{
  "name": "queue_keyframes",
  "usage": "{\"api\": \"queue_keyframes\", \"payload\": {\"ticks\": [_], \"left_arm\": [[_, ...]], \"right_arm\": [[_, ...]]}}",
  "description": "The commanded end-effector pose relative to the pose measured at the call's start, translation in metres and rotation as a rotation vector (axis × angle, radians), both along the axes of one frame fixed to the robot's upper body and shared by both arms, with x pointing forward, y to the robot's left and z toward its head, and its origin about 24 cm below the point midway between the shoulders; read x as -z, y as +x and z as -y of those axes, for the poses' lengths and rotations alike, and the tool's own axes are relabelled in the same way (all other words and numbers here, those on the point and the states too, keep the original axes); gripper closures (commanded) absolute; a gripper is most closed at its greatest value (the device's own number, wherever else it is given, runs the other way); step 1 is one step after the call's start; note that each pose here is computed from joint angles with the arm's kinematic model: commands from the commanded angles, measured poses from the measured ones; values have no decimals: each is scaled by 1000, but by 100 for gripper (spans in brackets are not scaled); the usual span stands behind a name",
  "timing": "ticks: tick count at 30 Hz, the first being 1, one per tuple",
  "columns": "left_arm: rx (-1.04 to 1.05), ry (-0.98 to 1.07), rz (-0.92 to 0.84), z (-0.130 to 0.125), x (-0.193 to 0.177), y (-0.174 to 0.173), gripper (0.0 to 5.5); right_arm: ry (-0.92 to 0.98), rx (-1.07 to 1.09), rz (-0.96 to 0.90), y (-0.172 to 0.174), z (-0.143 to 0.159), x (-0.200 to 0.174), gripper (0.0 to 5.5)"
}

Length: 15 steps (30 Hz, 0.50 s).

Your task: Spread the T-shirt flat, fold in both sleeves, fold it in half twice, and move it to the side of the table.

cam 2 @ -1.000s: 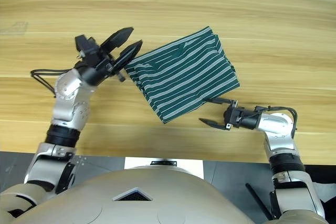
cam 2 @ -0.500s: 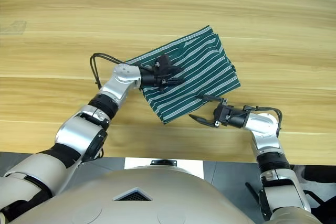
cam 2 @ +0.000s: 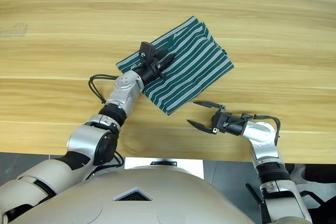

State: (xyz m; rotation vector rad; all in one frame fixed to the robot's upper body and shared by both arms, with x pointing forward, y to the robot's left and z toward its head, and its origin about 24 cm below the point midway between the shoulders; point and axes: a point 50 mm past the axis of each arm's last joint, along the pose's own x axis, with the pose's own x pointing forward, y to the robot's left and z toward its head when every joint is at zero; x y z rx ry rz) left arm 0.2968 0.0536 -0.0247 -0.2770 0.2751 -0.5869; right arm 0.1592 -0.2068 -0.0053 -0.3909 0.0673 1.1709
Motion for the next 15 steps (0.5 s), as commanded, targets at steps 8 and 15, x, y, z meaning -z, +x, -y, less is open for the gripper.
{"api": "queue_keyframes", "payload": {"ticks": [8, 15], "left_arm": [[-354, -121, -655, -50, 57, -167, 365], [-229, -341, -785, -65, 0, -213, 365]], "right_arm": [[-15, 27, -3, 2, 7, -7, 226], [-7, -5, 0, 13, -7, -6, 226]]}}
